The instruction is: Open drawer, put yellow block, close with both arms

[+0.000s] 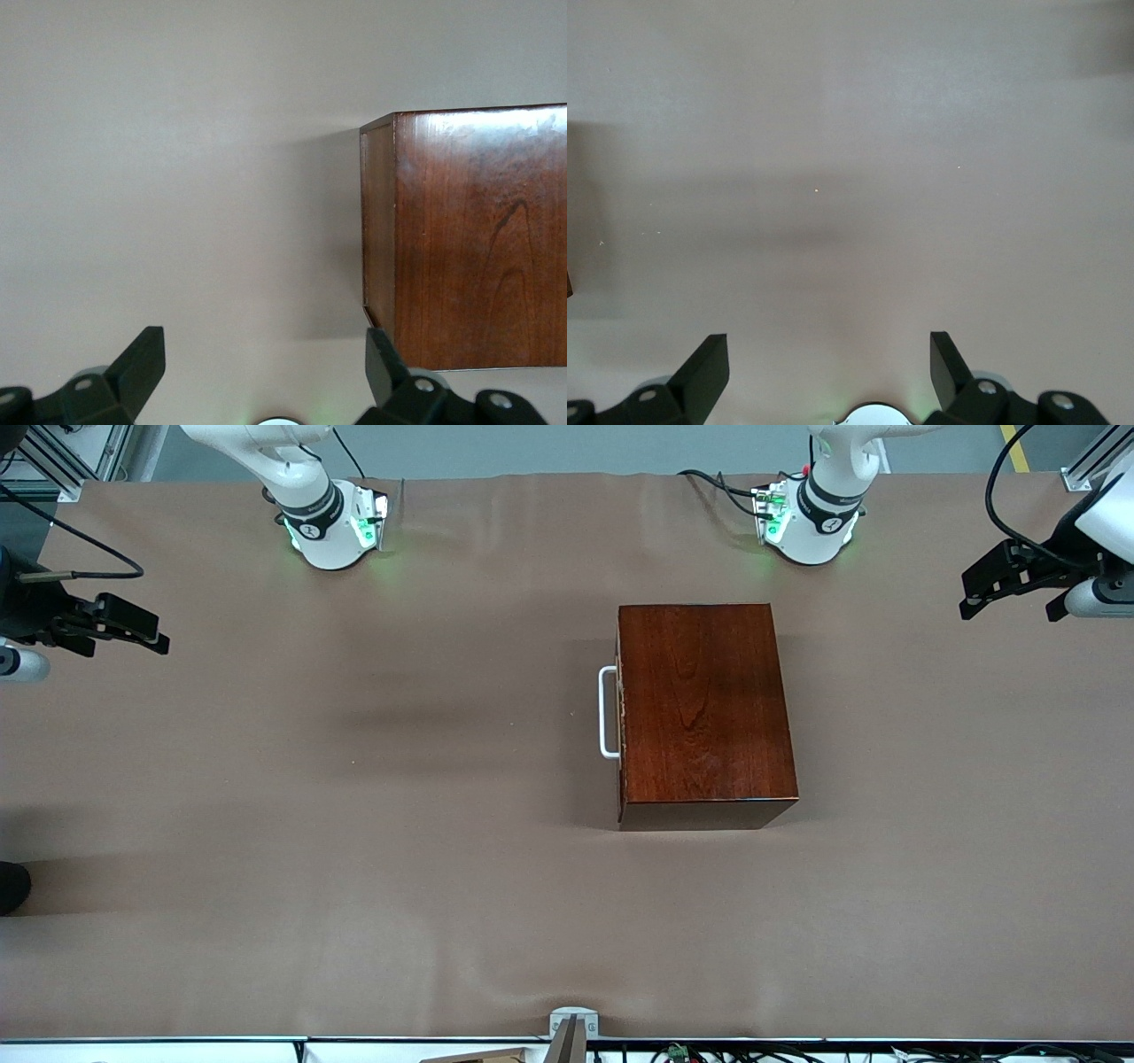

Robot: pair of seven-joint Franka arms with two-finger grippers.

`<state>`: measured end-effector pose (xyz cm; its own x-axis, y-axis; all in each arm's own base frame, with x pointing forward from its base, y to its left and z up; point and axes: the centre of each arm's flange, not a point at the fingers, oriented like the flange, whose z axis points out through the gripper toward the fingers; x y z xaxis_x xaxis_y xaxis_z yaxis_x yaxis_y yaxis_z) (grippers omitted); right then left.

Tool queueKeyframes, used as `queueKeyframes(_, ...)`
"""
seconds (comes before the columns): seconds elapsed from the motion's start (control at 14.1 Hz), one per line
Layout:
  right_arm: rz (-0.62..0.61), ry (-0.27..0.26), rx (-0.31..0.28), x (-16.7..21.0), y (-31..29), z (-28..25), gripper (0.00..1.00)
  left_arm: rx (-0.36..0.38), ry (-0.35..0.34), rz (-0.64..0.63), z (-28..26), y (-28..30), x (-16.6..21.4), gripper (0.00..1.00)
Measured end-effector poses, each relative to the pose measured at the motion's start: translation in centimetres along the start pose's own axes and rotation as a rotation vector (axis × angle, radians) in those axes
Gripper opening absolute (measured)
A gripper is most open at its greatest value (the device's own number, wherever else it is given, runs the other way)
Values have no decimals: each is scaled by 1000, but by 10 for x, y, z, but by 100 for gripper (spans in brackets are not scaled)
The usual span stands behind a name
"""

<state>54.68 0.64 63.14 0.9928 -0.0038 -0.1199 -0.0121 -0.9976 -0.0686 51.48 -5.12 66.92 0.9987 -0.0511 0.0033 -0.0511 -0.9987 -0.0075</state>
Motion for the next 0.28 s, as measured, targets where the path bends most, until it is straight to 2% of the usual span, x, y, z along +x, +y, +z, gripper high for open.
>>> queueKeyframes(0.28,0,0,0,0,0,0,100,-1,-9,0,5,0,3,100)
